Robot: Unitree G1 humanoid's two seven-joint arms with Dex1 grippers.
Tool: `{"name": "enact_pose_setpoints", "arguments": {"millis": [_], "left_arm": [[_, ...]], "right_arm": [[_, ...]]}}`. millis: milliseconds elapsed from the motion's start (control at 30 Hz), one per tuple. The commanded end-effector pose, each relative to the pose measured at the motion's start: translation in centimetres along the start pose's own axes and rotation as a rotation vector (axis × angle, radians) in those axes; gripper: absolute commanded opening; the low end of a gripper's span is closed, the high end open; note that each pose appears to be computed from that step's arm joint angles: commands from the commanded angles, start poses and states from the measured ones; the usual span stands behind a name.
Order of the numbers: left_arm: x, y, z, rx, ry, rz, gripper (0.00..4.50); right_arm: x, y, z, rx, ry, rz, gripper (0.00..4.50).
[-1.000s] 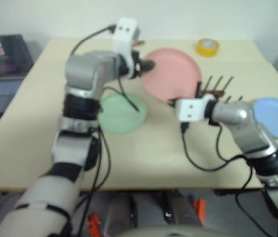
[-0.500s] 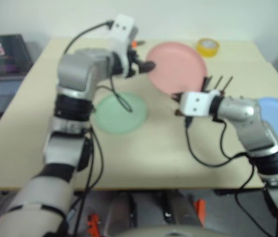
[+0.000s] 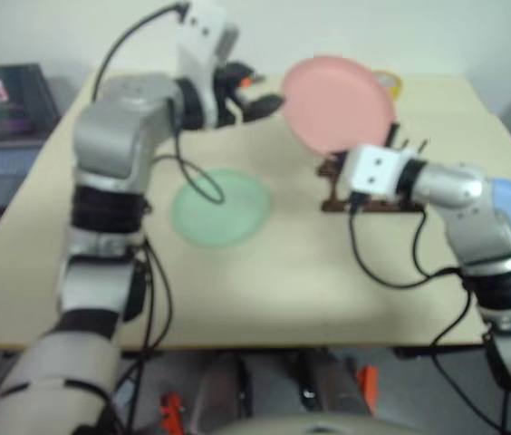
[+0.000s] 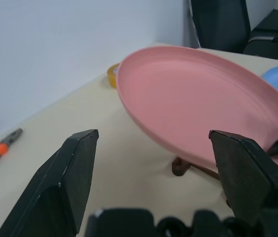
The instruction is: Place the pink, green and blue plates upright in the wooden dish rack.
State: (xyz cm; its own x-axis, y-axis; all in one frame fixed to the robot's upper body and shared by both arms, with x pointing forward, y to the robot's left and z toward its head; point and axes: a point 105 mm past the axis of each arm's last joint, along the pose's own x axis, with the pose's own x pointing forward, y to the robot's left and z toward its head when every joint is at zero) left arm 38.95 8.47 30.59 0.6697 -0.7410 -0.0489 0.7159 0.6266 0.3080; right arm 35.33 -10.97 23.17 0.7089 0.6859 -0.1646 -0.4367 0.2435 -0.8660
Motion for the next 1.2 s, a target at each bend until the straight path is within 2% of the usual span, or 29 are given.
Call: {"name": "enact_pose_setpoints", "arguments": {"millis": [33,133,333,533,600,767,967,1200], "left_arm": [[-2.3,-0.1,3.9,0.106,-0.189,-0.013,3.94],[-3.7,-0.6,4.1,0.157,-0.269,-0.041,3.94],[-4.7,-2.1,2.4,0.156,-0.279,-0.116,3.94],[-4.3,-3.2,1.3,0.142,-0.258,-0.148,3.94],[-4.4,-3.1,0.9,0.133,-0.248,-0.155,3.94],[-5.0,-3.4,-2.0,0.131,-0.148,-0.191,3.94],[-5.2,-4.1,-2.7,0.119,-0.129,-0.21,3.94],[-6.0,-4.6,-3.9,0.102,-0.101,-0.22,3.94]], "right_arm": [[-1.4,-4.1,1.6,0.021,-0.078,-0.134,0.0],[-2.8,-6.9,2.1,0.16,-0.152,-0.218,0.0],[-7.1,-12.2,1.8,0.529,-0.333,-0.361,0.0],[-10.8,-14.7,0.1,0.87,-0.479,-0.39,0.0],[-11.5,-14.8,-0.1,0.948,-0.508,-0.365,0.0],[-12.8,-13.7,-1.3,1.151,-0.53,-0.285,0.0],[-13.1,-12.4,-3.1,1.325,-0.523,-0.276,0.0],[-13.6,-11.4,-4.3,1.378,-0.5,-0.344,0.0]]}}
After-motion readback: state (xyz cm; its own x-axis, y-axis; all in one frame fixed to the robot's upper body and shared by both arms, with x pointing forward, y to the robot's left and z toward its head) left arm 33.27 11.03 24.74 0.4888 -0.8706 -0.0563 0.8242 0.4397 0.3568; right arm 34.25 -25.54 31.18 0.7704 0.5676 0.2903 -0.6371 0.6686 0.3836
